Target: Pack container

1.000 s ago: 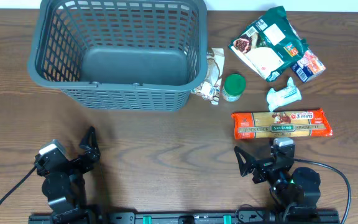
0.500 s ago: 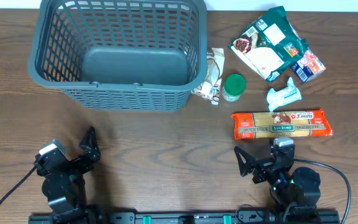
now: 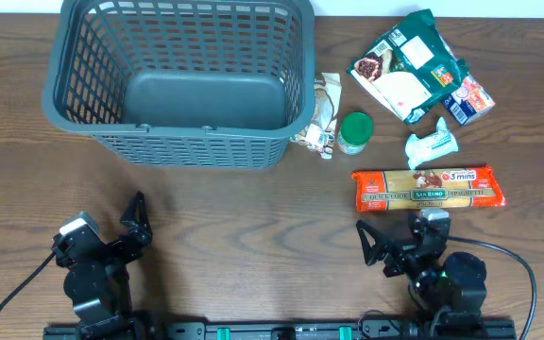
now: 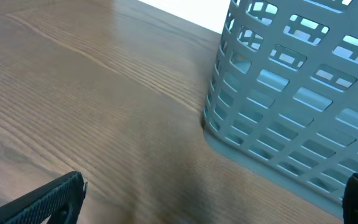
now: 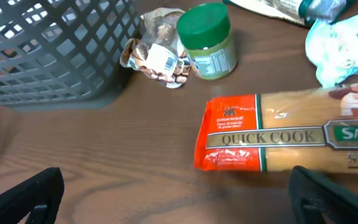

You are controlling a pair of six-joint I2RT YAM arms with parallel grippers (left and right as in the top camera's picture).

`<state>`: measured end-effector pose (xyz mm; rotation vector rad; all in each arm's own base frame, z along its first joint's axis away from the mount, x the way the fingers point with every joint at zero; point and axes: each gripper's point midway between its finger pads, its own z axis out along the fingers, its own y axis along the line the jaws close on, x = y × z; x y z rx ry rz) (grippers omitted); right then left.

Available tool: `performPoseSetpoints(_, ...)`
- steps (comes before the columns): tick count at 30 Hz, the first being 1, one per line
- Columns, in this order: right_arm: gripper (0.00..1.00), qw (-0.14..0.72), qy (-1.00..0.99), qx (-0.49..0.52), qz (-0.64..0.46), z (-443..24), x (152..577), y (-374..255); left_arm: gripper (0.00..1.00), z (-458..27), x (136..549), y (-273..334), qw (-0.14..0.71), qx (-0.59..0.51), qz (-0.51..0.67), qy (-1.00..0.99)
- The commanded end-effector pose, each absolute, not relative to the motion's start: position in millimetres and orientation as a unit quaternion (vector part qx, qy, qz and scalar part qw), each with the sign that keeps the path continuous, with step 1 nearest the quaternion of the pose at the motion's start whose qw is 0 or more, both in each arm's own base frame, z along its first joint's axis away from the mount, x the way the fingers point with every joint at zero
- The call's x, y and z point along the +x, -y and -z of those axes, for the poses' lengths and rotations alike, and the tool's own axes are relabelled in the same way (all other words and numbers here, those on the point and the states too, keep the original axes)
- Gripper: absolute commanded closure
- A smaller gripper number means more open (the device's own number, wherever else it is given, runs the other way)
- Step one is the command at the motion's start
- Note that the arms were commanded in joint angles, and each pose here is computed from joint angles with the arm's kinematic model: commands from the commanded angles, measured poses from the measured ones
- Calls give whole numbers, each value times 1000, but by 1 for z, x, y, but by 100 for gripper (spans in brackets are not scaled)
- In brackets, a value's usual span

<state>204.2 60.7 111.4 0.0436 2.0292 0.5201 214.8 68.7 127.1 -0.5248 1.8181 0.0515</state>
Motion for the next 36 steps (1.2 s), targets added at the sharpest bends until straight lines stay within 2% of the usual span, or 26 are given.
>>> performPoseSetpoints(1,1,512,-832,6,-215,-138,207,-62,1,-118,215,-67,578,-226,-18,-784)
performPoseSetpoints(6,1,510,-846,11,-155,-175,224,-46,1,-118,215,-67,578,-226,-18,-784)
performPoseSetpoints(10,1,477,-869,-13,-130,-196,248,-44,1,-118,215,-67,578,-226,-18,-784)
performPoseSetpoints(17,1,409,-908,23,-84,-224,320,-19,1,-118,215,-67,578,-226,-18,-784)
performPoseSetpoints(21,1,437,-895,28,-90,-255,367,-9,1,-118,215,-67,578,-226,-18,-784)
performPoseSetpoints(24,1,478,-877,5,-43,-270,392,6,1,-118,215,-67,578,-226,-18,-784)
performPoseSetpoints(27,1,496,-867,34,-13,-270,412,33,1,-118,215,-67,578,-226,-18,-784)
performPoseSetpoints(36,1,476,-876,61,-53,-224,464,99,1,-118,215,-67,578,-226,-18,-784)
